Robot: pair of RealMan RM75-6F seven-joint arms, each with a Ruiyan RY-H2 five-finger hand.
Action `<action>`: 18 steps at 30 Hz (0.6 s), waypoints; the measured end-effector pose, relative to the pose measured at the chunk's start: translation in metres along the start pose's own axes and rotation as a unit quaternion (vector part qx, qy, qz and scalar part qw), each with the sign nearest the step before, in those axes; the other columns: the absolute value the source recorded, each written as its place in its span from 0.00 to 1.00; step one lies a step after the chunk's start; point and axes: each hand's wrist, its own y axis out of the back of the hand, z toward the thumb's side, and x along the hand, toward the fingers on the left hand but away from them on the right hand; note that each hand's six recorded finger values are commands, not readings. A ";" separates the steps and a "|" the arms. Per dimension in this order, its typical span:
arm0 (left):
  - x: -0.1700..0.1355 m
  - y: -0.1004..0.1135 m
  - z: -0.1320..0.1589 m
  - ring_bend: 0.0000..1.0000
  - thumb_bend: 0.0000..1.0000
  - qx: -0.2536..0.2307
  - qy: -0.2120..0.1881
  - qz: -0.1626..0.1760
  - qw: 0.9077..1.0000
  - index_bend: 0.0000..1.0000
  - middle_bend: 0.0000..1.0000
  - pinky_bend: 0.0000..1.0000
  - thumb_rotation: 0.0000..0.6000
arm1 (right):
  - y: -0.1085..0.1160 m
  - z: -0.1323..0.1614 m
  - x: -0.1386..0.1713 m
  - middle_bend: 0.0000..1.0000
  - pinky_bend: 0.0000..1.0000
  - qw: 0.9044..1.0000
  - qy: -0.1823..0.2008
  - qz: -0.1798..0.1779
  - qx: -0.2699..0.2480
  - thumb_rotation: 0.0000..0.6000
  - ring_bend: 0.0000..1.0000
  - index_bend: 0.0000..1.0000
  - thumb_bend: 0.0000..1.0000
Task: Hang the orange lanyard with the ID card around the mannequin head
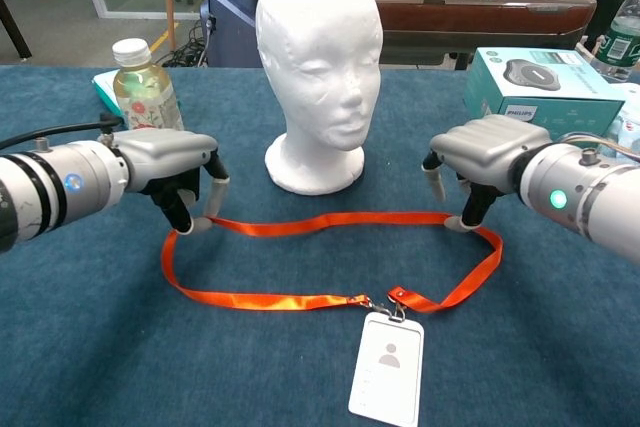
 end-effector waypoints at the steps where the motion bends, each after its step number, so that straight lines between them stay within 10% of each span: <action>1: 0.000 0.000 -0.001 1.00 0.33 0.001 0.002 0.001 1.000 0.60 0.99 1.00 1.00 | 0.000 0.002 -0.002 1.00 1.00 1.000 0.000 0.001 -0.001 1.00 0.93 0.47 0.28; 18: -0.001 -0.001 -0.009 1.00 0.33 0.003 0.007 0.000 1.000 0.60 0.99 1.00 1.00 | -0.002 0.015 -0.016 1.00 1.00 0.999 0.007 0.030 -0.006 1.00 0.93 0.48 0.32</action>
